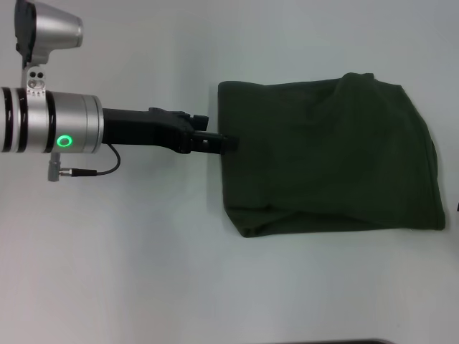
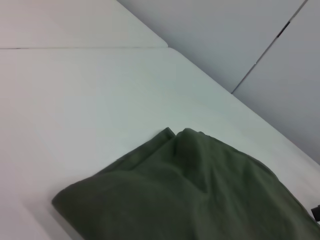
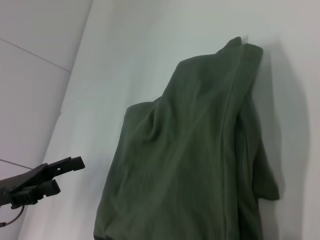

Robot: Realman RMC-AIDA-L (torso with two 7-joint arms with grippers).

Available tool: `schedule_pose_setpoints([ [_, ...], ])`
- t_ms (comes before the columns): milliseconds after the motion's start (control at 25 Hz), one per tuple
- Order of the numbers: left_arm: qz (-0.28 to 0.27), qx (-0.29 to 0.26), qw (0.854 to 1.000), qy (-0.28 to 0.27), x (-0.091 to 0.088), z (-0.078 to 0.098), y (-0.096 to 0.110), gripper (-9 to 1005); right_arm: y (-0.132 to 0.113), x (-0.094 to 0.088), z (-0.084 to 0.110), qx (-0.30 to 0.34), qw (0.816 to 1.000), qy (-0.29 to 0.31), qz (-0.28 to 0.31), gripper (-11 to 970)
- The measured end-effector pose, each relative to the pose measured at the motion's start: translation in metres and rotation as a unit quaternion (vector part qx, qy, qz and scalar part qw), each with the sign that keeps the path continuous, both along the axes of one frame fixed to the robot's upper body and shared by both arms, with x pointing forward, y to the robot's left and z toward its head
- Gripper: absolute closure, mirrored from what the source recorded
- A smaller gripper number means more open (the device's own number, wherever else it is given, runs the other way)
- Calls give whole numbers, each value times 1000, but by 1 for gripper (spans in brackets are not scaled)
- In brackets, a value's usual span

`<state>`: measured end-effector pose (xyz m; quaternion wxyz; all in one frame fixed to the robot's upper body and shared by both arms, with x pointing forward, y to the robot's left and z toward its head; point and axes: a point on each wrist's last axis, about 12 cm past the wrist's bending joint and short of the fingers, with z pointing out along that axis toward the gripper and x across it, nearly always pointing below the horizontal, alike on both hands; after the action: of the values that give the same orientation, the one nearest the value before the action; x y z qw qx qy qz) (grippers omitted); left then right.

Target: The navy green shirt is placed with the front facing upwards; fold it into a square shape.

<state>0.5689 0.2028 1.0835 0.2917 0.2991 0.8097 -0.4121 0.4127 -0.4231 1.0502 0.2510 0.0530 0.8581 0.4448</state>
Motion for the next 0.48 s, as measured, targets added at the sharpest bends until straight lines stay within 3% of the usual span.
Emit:
schedule_pose_setpoints([
  [480, 0, -3, 1000, -3, 0, 1, 0, 79, 1, 2, 2, 9, 1000, -8, -4, 107],
])
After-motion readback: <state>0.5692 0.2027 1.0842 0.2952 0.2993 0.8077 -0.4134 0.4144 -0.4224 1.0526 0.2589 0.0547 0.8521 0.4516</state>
